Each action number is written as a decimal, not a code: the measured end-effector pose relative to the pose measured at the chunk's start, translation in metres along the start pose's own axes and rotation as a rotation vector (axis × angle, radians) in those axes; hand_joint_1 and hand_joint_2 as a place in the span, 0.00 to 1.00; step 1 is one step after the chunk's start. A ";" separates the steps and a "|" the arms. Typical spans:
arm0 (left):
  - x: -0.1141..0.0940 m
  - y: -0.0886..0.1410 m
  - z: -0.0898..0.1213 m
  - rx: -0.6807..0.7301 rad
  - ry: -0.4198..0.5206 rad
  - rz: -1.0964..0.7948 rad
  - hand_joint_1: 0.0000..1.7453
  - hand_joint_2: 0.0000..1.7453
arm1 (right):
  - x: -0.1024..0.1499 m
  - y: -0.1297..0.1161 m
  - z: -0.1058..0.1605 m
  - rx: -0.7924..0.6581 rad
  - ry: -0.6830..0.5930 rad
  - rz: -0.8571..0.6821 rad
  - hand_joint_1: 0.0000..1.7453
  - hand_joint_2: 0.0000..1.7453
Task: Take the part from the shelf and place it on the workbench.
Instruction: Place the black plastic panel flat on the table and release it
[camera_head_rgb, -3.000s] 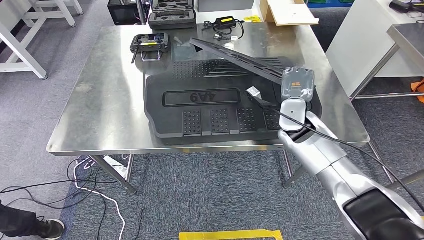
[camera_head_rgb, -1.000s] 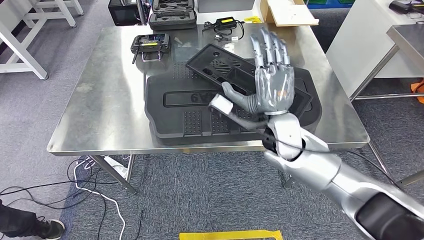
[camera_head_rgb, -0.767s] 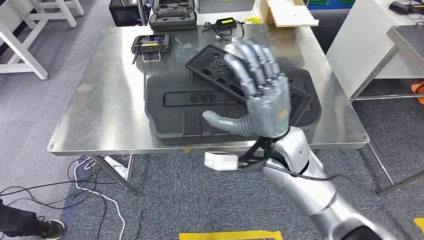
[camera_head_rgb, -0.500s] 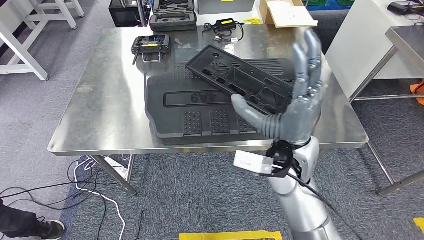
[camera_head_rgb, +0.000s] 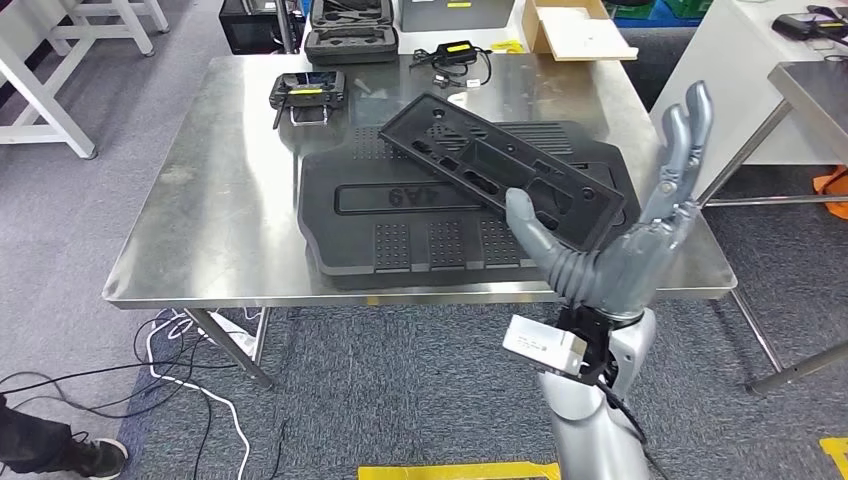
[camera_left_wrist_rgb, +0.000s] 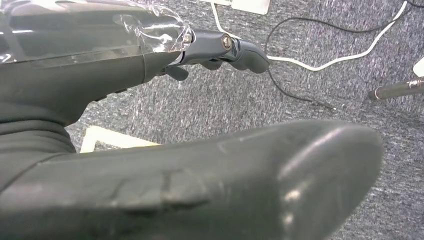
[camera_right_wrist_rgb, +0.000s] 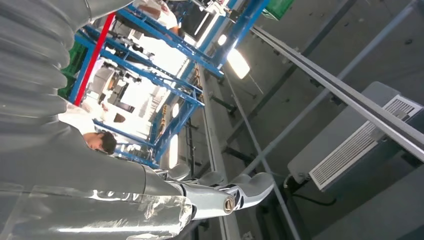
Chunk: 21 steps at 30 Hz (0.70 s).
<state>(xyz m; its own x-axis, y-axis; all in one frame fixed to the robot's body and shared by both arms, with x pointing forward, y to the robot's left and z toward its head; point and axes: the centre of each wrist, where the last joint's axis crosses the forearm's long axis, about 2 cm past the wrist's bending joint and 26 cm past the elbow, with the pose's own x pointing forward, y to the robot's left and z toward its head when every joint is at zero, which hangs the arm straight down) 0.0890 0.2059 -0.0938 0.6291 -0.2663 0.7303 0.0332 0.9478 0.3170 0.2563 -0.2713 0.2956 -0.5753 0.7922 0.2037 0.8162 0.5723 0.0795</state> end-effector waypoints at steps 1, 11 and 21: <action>0.000 0.000 0.000 0.000 0.001 0.000 0.00 0.00 | 0.000 -0.001 0.001 0.003 0.007 0.004 0.00 1.00; -0.001 -0.001 0.001 -0.002 0.002 0.001 0.00 0.00 | 0.001 -0.009 0.005 0.036 0.086 0.054 0.00 1.00; -0.003 -0.001 0.003 -0.001 0.006 0.000 0.00 0.00 | 0.000 -0.013 0.006 0.051 0.108 0.071 0.00 1.00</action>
<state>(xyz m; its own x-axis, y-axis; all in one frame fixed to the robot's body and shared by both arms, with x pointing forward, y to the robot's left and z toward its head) 0.0851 0.2050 -0.0944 0.6334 -0.2652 0.7269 0.0341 0.9481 0.3162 0.2456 -0.2774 0.2888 -0.5048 0.8053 0.3109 0.8493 0.5278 0.0120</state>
